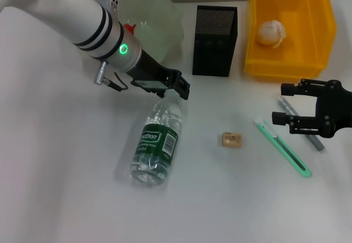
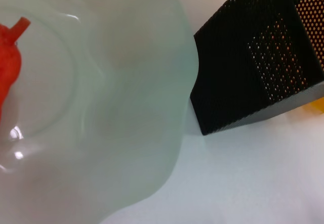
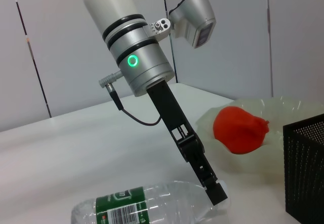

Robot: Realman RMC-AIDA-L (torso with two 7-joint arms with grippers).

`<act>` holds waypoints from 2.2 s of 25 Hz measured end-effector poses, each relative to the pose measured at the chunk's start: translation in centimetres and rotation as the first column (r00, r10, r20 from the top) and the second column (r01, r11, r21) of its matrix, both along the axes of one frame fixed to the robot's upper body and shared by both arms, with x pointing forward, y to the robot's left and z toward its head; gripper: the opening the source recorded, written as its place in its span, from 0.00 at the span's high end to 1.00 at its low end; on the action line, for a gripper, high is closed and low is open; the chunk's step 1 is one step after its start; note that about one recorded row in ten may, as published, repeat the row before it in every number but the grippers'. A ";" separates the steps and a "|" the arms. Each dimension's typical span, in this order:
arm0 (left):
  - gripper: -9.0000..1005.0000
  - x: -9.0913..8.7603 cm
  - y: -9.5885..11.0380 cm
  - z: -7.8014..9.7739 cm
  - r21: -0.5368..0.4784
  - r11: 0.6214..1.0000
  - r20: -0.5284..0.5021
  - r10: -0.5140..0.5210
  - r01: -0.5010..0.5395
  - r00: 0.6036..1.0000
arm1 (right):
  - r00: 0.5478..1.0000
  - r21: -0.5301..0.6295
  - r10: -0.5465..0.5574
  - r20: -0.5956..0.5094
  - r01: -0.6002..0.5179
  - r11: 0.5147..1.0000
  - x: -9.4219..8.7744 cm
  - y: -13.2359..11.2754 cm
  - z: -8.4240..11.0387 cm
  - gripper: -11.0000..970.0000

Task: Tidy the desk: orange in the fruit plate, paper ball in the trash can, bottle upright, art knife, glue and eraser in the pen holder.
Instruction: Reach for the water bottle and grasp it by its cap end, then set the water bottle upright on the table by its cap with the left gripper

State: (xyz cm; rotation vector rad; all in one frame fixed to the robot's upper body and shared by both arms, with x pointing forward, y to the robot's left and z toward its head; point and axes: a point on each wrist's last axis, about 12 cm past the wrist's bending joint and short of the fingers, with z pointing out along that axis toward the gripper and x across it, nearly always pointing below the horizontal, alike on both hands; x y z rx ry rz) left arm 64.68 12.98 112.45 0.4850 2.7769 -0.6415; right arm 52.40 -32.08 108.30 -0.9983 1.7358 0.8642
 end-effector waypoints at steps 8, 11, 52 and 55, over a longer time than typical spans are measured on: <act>0.48 -0.2 -0.5 -0.2 0.003 1.000 0.006 -0.020 0.020 1.000 | 1.000 0.001 0.000 -0.003 0.000 1.000 0.0 0.0 0.0 0.22; 0.48 -0.2 -0.5 -0.2 0.002 1.000 0.005 -0.020 0.020 1.000 | 1.000 0.001 0.001 -0.003 -0.001 1.000 0.0 0.0 0.0 0.23; 0.56 -1.0 3.0 2.3 -0.197 0.971 0.081 -0.118 0.132 0.990 | 0.999 0.015 -0.034 -0.011 0.034 0.999 0.1 0.6 -0.5 0.23; 0.56 -1.2 3.5 2.6 -0.220 0.962 0.107 -0.141 0.162 0.984 | 0.999 0.017 -0.042 -0.013 0.042 0.999 0.2 0.9 -0.7 0.23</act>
